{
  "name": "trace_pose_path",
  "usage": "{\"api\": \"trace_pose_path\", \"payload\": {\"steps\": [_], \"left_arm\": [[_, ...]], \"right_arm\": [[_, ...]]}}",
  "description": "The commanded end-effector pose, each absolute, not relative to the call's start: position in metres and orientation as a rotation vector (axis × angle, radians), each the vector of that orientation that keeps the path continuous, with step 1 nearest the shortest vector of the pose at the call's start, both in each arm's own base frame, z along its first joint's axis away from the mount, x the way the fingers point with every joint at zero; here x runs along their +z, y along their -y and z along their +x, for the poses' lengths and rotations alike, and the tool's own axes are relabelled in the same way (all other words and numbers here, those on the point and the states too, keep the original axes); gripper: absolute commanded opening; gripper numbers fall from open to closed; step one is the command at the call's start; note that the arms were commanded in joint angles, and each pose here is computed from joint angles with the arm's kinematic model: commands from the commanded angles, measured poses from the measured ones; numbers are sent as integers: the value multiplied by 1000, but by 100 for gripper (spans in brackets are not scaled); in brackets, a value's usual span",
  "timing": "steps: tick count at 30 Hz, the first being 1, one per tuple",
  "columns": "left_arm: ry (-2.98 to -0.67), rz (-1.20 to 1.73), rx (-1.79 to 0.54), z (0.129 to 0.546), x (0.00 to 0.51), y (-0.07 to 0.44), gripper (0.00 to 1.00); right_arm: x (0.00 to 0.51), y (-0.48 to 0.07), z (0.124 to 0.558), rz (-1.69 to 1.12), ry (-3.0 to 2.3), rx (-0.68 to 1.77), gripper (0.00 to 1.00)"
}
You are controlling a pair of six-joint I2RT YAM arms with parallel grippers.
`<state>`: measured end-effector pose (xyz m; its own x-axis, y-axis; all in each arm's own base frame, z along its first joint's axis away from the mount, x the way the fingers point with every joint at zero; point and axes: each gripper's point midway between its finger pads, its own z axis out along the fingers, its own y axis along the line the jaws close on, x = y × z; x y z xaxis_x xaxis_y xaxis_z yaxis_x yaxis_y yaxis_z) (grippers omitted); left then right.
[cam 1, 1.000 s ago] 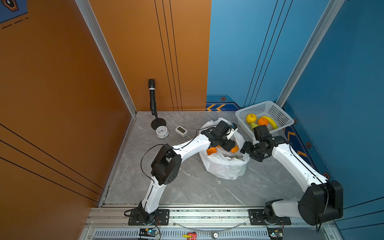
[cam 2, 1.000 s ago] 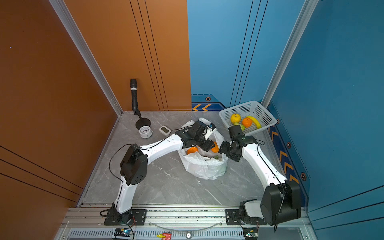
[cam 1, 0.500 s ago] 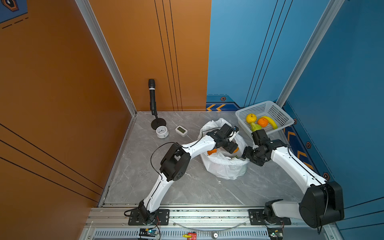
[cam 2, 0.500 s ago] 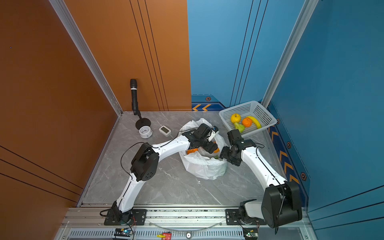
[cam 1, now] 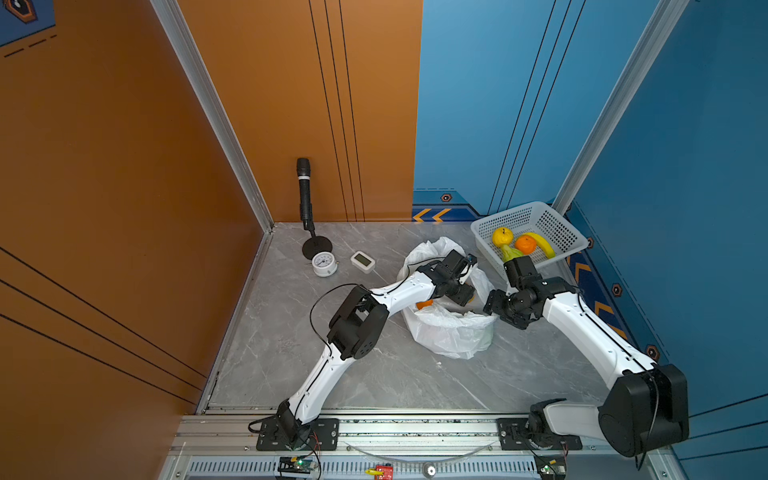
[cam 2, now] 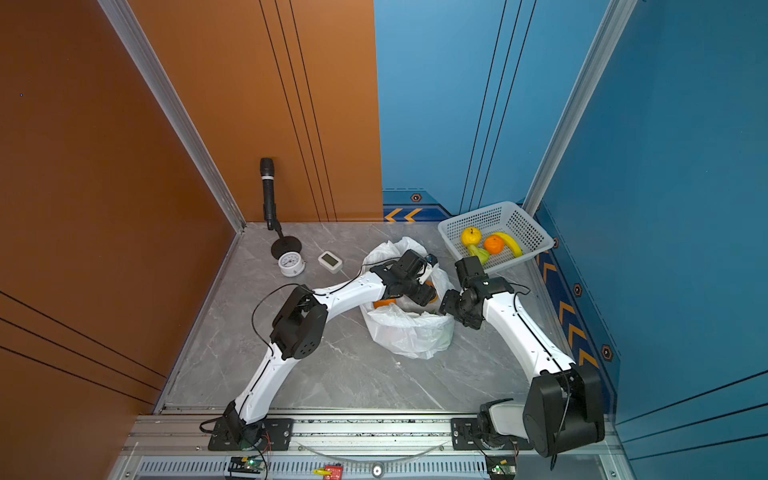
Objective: Untie the knot of the plastic bag and take out the fruit
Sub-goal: 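Grasp an orange inside the bag with the left gripper, then lift the orange out with the left gripper and hand it to the right gripper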
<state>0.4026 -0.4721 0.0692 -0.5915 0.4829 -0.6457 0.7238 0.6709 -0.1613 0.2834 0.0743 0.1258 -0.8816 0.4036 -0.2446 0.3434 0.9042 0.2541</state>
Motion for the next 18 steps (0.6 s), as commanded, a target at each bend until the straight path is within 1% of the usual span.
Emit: {"api": "trace_pose_path", "payload": {"steps": [1,9,14,18], "left_arm": [[-2294,951,-607,394,84,479,62],[-2254,942,-623,381,116,466,55],[-2216,946,-639,371,135,457,55],[-2184,946,-651,364,153,450,55]], "right_arm": [[137,-74,290,536,-2742,280,73],[138,-70,293,573,-2724,279,73],[139,-72,295,583,-2723,315,73],[150,-76,300,600,-2699,386,75]]}}
